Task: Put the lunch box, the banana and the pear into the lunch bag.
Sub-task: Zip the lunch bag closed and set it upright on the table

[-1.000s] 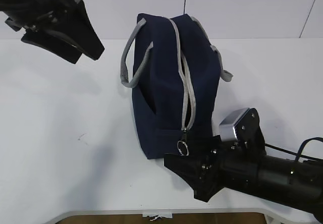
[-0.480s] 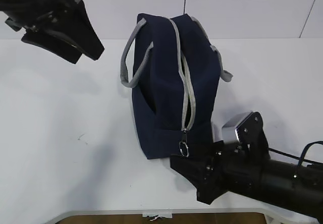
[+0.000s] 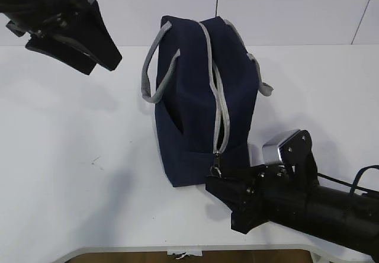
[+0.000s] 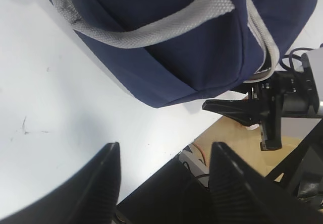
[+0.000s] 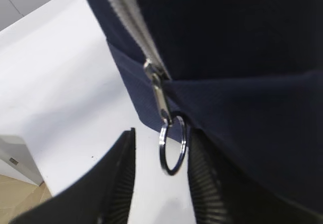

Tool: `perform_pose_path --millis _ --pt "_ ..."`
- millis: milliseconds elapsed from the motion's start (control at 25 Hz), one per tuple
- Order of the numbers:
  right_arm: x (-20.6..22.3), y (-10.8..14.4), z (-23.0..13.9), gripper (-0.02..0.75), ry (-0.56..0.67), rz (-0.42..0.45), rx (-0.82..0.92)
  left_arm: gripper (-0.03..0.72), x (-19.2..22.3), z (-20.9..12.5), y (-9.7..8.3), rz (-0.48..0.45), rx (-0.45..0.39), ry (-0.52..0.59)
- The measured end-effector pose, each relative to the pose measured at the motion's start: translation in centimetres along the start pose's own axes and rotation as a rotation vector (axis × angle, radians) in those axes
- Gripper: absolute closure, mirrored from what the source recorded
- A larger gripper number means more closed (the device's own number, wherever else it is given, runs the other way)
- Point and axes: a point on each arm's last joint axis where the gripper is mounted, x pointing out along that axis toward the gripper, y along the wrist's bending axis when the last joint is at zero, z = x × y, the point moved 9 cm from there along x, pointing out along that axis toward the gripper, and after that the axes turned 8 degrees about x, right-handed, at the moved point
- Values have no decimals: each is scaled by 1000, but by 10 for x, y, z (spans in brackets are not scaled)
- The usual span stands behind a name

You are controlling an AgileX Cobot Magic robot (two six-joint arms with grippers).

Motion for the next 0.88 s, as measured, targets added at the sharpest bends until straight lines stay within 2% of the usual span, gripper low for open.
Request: perform_pose_path --millis 320,560,880 --pt "0 -1 0 591 -2 -3 9 265 0 0 0 -2 -1 -1" --pt "0 -1 0 736 -2 -3 34 265 0 0 -1 -7 -3 -3" --pt "-4 0 -5 737 11 -6 113 266 0 1 -2 -14 -5 -5"
